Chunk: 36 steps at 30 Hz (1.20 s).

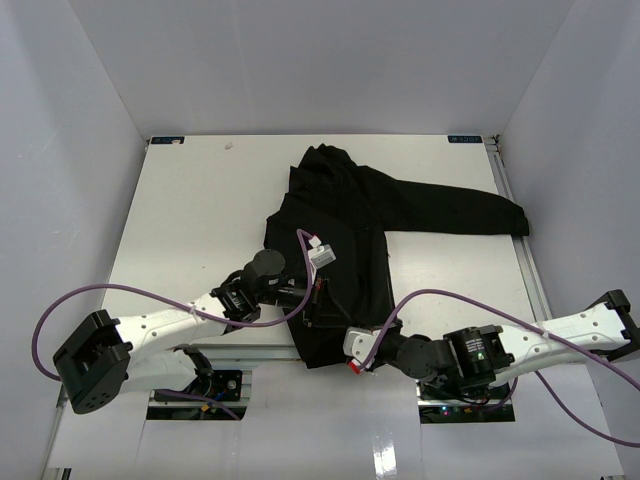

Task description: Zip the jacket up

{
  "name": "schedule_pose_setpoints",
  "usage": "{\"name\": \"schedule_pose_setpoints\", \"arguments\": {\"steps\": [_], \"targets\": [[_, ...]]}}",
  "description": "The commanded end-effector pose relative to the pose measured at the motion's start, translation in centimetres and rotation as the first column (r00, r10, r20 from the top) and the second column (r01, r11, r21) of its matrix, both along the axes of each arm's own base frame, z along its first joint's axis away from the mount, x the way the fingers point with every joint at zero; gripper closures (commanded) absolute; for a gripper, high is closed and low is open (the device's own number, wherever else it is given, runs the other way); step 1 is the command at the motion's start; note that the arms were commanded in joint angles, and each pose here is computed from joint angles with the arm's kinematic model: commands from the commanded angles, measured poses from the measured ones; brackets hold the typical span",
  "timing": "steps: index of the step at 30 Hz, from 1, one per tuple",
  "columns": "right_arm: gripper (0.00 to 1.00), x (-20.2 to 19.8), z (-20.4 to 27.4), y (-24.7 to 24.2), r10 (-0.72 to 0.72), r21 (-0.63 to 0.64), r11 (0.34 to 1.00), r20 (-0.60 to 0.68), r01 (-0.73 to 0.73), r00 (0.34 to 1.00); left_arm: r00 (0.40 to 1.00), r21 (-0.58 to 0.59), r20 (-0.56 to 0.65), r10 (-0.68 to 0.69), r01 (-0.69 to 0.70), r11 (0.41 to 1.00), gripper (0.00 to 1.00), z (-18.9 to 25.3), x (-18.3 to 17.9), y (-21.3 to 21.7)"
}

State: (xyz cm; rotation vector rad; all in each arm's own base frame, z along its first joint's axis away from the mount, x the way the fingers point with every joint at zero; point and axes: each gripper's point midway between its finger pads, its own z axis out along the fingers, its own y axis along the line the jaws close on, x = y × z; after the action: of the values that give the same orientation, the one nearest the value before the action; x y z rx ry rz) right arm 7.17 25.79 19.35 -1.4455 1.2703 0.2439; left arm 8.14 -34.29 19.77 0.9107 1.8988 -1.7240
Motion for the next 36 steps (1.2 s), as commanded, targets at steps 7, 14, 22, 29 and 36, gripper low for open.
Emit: {"name": "schedule_pose_setpoints", "arguments": {"steps": [7, 14, 22, 29, 36], "targets": [[0.92, 2.5, 3.6, -1.2, -0.187, 0.213, 0.959, -0.016, 0.186, 0.982, 0.999, -0.041, 0.021, -0.042, 0.043, 0.998, 1.0, 1.3, -1.1, 0.4], [0.92, 2.7, 4.4, -2.0, -0.206, 0.343, 0.91, -0.111, 0.232, 0.972, 0.999, -0.053, 0.027, -0.029, 0.031, 0.998, 1.0, 1.7, -1.0, 0.5], [0.92, 3.3, 3.9, -2.6, -0.252, 0.388, 0.876, -0.14, 0.287, 0.958, 0.999, -0.048, 0.024, -0.028, 0.029, 0.998, 1.0, 1.6, -0.9, 0.4], [0.92, 3.1, 4.0, -2.6, -0.215, 0.461, 0.845, -0.17, 0.27, 0.962, 0.999, -0.052, 0.023, -0.03, 0.031, 0.998, 1.0, 1.7, -1.0, 0.5], [0.92, 4.0, 4.6, -3.3, -0.258, 0.557, 0.766, -0.192, 0.321, 0.947, 0.999, -0.063, 0.019, -0.028, 0.029, 0.998, 1.0, 2.2, -1.2, 0.7]]}}
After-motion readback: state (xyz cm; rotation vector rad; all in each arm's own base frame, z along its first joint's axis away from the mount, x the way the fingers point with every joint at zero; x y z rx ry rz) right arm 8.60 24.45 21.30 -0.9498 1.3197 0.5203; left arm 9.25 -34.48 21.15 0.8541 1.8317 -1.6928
